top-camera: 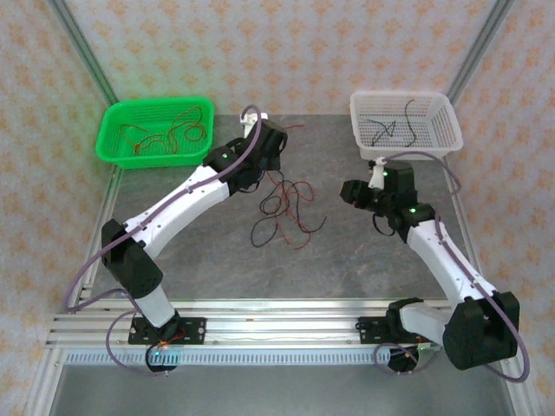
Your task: Untangle the cables
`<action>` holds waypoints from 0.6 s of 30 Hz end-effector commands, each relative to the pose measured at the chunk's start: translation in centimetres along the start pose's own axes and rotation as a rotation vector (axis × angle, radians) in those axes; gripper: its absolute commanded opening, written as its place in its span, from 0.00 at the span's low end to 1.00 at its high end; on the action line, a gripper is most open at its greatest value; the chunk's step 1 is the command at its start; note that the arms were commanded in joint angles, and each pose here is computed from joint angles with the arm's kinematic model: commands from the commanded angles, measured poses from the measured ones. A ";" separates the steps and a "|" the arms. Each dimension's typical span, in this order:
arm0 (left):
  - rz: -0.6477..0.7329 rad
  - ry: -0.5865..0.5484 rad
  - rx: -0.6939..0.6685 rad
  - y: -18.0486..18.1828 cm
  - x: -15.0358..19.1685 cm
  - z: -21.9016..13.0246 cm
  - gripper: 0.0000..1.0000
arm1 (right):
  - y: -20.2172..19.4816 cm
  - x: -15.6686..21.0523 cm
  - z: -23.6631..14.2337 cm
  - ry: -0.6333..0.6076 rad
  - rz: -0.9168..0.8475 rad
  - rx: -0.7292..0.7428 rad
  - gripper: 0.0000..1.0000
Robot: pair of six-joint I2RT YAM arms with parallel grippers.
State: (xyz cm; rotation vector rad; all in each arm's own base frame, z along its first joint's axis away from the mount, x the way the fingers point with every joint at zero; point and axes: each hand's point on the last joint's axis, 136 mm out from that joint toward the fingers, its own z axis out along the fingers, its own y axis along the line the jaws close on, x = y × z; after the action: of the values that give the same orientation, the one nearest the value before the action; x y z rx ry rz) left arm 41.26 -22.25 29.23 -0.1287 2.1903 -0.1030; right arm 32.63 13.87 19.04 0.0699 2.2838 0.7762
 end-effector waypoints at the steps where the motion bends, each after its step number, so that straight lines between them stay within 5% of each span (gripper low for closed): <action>1: 0.036 -0.026 0.051 -0.7 -1.7 -3.1 0.00 | 3.2 1.2 1.6 0.016 0.016 -0.114 0.44; 18: 0.033 -0.131 0.163 -3.3 -5.9 -8.6 0.00 | 8.0 5.9 12.3 0.096 0.119 -0.193 0.44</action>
State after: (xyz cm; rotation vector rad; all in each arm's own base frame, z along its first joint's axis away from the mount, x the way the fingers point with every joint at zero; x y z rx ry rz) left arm 39.19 -25.30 36.46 -0.0265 2.0844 -0.2313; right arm 32.73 27.18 11.42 0.0230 2.3921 1.0603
